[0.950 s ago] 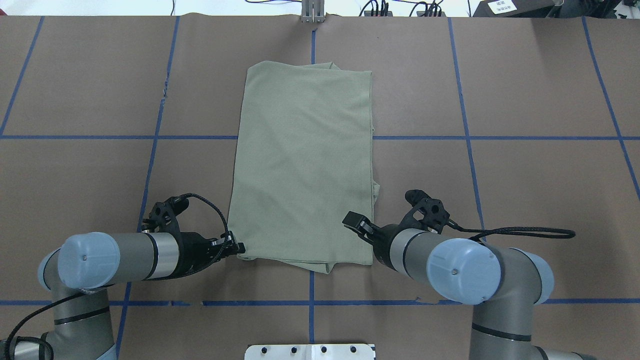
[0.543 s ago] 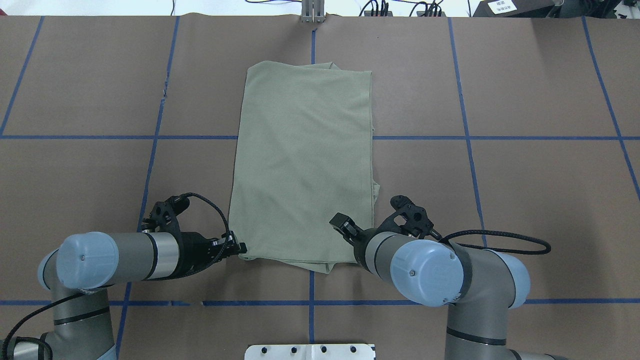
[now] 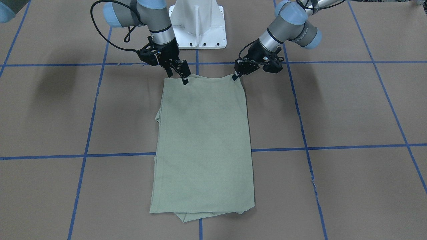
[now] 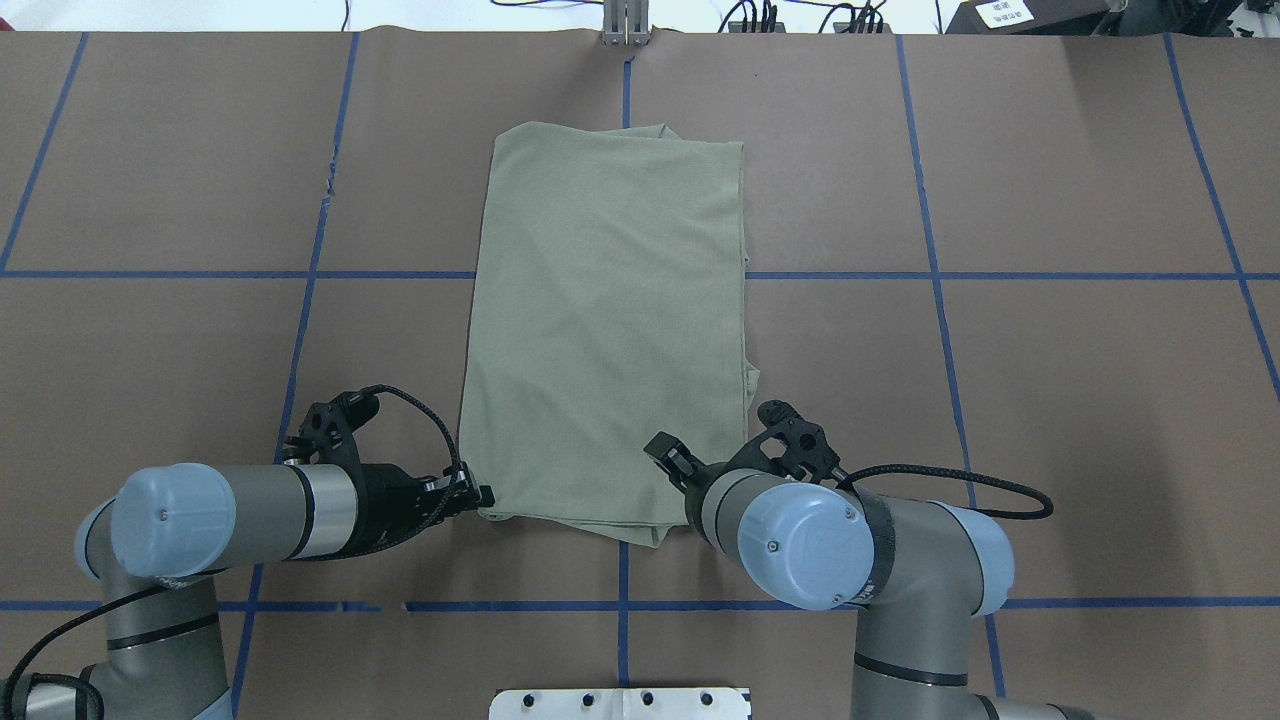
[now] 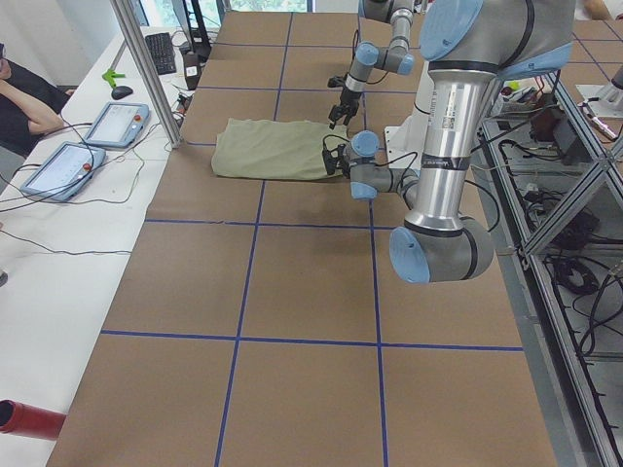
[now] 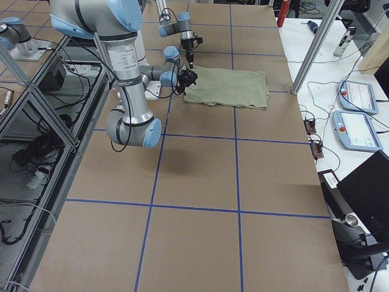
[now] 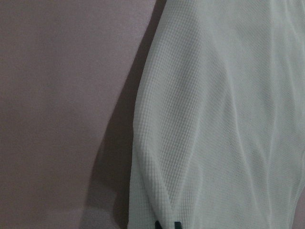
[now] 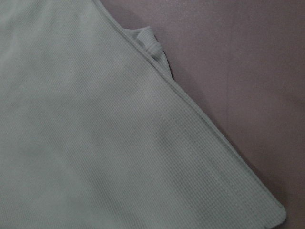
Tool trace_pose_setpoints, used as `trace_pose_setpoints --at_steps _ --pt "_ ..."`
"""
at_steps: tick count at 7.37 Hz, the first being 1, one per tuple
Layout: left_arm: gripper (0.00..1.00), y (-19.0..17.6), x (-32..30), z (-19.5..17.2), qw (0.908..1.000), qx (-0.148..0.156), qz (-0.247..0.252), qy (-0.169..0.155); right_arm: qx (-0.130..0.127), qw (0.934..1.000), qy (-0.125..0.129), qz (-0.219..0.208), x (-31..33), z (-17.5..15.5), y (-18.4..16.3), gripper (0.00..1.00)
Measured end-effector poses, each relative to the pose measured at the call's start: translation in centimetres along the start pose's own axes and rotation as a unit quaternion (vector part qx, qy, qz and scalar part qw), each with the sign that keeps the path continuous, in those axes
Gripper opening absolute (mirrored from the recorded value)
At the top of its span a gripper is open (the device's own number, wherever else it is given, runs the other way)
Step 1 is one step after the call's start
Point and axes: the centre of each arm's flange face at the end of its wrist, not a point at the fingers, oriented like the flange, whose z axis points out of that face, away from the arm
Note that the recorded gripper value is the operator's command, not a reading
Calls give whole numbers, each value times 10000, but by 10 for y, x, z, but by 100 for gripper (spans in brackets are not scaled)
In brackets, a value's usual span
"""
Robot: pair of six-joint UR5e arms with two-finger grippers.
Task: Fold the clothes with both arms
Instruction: 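Grasp the near corners of the folded shirt with both grippers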
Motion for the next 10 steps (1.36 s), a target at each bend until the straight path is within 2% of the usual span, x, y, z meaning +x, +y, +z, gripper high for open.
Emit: trace_pose_setpoints --at_steps 5,6,8,9,10 --pt "0 0 -1 -2 10000 -13 5 2 86 9999 129 -22 -1 21 5 96" --pt "0 0 -1 -2 10000 -15 5 2 96 9998 144 -25 -1 23 5 91" --pt "0 0 -2 -2 10000 -13 2 -10 88 9999 130 2 -4 23 8 53" --pt "0 0 -2 -2 10000 -13 4 -12 81 9999 118 42 -6 23 9 48" --pt "0 0 -2 -2 10000 -13 6 -11 74 9999 107 64 -7 22 10 48"
